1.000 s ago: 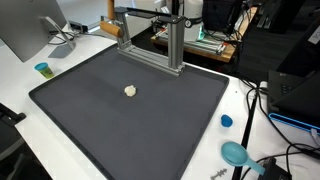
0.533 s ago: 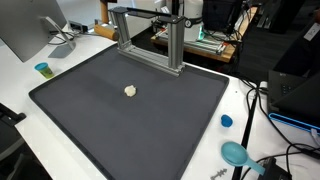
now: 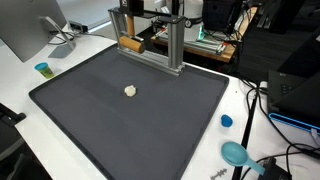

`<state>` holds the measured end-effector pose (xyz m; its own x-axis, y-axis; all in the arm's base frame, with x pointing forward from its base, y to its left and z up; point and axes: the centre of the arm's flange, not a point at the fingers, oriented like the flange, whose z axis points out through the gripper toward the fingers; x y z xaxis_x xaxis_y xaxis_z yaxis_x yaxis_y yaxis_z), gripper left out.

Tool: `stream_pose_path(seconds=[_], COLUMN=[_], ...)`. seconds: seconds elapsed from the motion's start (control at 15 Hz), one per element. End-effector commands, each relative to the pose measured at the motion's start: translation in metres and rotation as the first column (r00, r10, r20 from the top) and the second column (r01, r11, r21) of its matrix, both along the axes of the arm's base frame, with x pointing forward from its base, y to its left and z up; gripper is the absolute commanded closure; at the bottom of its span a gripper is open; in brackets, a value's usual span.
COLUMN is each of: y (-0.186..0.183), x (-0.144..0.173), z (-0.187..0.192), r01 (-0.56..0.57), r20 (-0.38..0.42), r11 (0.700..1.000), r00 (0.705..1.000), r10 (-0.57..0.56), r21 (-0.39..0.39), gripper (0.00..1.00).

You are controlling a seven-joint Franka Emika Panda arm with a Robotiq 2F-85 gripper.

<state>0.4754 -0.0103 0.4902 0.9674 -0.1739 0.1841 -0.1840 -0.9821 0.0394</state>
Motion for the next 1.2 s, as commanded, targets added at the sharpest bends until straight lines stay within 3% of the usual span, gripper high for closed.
stream_pose_path(seconds=[0.0, 0.07, 0.27, 0.33, 0.67, 0.8, 1.13], y=[0.043, 0.028, 0.045, 0.044, 0.027, 0.011, 0.002], x=[0.007, 0.002, 0.004, 0.004, 0.033, 0.048, 0.075], z=[-0.01, -0.009, -0.018, -0.019, -0.032, -0.041, -0.075], r01=[-0.006, -0.004, -0.022, -0.02, 0.104, 0.137, 0.153], r20=[-0.027, -0.017, -0.037, -0.038, 0.023, 0.047, -0.009], r11=[0.998, 1.0, 0.999, 0.999, 0.986, 0.984, 0.982], r00=[1.0, 1.0, 0.999, 0.999, 0.994, 0.989, 0.988], r10=[0.008, 0.005, 0.023, 0.022, -0.108, -0.143, -0.153], r21=[0.067, 0.029, 0.046, 0.046, 0.134, 0.114, 0.112], gripper=[0.79, 0.54, 0.54, 0.79, 0.79, 0.79, 0.79])
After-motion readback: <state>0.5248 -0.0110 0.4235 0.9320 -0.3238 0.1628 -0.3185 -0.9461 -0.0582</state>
